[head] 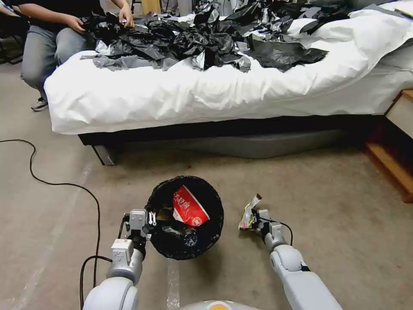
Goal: Pick up the trash bin, then pick up the garbage from the floor and place it into the trash bin.
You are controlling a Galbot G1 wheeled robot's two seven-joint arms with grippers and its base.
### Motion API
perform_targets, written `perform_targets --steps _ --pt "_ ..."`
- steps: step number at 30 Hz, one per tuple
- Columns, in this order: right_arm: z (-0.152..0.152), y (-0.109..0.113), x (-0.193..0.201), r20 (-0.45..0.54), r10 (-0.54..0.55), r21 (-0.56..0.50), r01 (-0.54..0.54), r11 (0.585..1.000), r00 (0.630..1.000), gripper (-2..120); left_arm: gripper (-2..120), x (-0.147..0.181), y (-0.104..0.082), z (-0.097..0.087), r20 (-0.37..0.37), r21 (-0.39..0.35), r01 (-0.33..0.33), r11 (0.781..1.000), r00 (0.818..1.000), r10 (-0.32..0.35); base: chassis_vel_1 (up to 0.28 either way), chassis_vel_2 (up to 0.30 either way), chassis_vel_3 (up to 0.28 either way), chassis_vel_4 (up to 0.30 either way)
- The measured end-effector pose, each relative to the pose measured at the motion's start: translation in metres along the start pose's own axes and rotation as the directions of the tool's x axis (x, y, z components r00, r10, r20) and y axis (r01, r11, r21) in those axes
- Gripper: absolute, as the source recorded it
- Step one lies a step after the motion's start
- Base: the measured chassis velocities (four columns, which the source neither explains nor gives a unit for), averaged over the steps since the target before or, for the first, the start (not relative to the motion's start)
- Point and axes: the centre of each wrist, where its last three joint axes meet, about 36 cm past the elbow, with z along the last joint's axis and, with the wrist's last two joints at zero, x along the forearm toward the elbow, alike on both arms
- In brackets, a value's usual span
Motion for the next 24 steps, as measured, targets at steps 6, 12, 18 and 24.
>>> perform_targets --steps 6,12,18,24 --pt "-0.027 -0.001 0.016 0.124 0.033 0.010 -0.035 0.999 0.992 0 0 -0.001 0.001 0.000 0.001 0.002 -0.002 1.000 1.000 0.002 0.000 0.000 0.000 0.000" --pt "-0.087 0.008 0.058 0.367 0.004 -0.063 0.021 0.998 0.930 0 0 -0.004 -0.003 0.003 -0.005 0.005 -0.014 1.000 1.000 0.014 0.000 0.000 0.000 0.000" --pt "-0.133 0.022 0.086 0.601 -0.146 -0.020 0.198 0.980 0.786 0 0 -0.005 -0.004 0.005 -0.008 0.003 -0.017 1.000 1.000 0.017 0.000 0.000 0.000 0.000" --pt "-0.158 0.054 0.118 0.719 -0.328 0.082 0.394 0.916 0.612 0 0 -0.004 -0.004 0.005 -0.010 0.002 -0.016 1.000 1.000 0.016 0.000 0.000 0.000 0.000"
